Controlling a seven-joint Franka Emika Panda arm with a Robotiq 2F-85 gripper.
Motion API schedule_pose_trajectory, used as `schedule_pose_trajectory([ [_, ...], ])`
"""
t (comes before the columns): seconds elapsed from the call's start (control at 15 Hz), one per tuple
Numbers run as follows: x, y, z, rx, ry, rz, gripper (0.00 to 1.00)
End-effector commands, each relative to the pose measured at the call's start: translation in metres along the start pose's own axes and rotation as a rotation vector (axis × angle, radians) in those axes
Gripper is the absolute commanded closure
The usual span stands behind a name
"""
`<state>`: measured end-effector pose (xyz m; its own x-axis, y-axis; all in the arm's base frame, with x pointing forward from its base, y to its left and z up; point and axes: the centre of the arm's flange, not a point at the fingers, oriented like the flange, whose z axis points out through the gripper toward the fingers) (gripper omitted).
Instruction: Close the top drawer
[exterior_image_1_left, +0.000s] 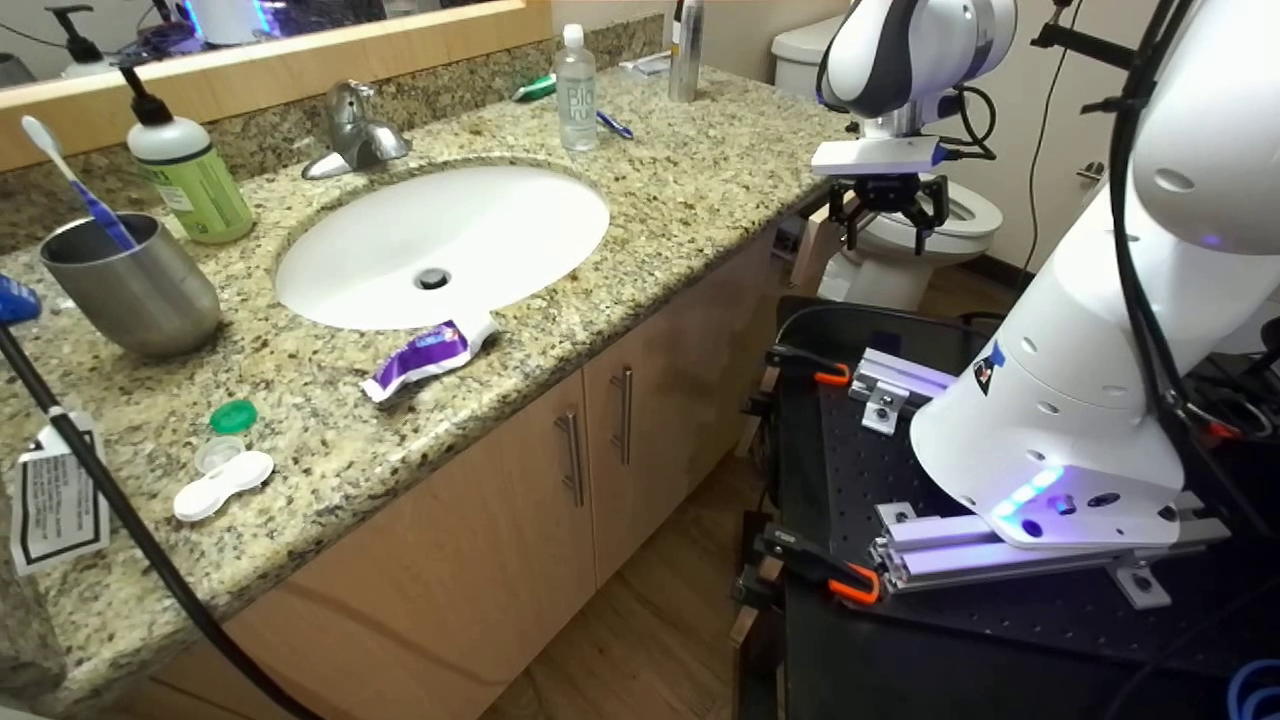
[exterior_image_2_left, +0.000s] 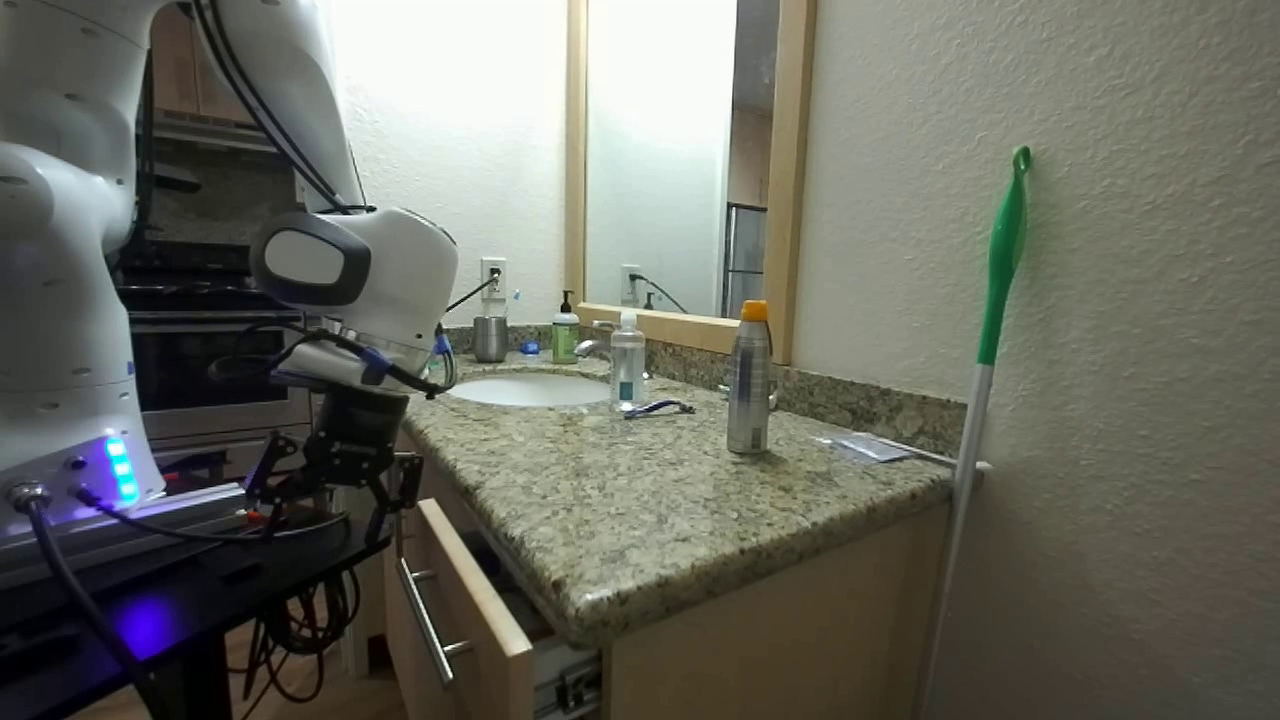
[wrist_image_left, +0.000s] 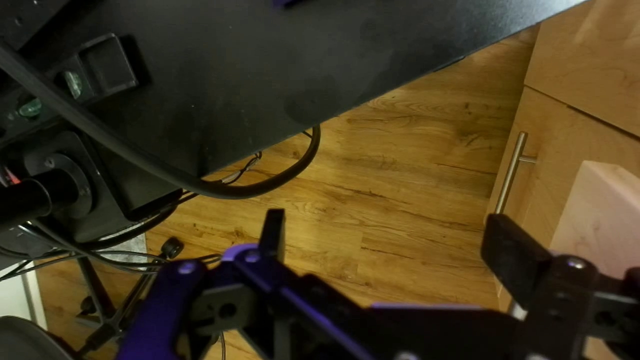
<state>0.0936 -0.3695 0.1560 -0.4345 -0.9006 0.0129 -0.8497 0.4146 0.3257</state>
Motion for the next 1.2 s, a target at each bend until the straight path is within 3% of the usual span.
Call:
schedule_pose_trajectory([
  [0.0, 0.019, 0.022, -0.001, -0.024, -0.063, -0.135, 0.0],
  [0.33, 0.031, 0.02, 0.0, -0.009, -0.043, -0.144, 0.0],
  [0.4, 0.0, 0.0, 0.0, 0.0, 0.0, 0.0, 0.0],
  [0.6, 0.0, 0.0, 0.0, 0.0, 0.0, 0.0, 0.0],
  [0.67, 0.0, 0.002, 0.001, -0.03, -0.002, -0.144, 0.0],
  [0.8, 0.004, 0.0, 0.005, -0.008, 0.006, -0.151, 0.0],
  [1.07, 0.001, -0.002, 0.0, -0.024, 0.03, -0.373, 0.0],
  [1.13, 0.001, 0.0, -0.002, -0.008, 0.009, -0.279, 0.0],
])
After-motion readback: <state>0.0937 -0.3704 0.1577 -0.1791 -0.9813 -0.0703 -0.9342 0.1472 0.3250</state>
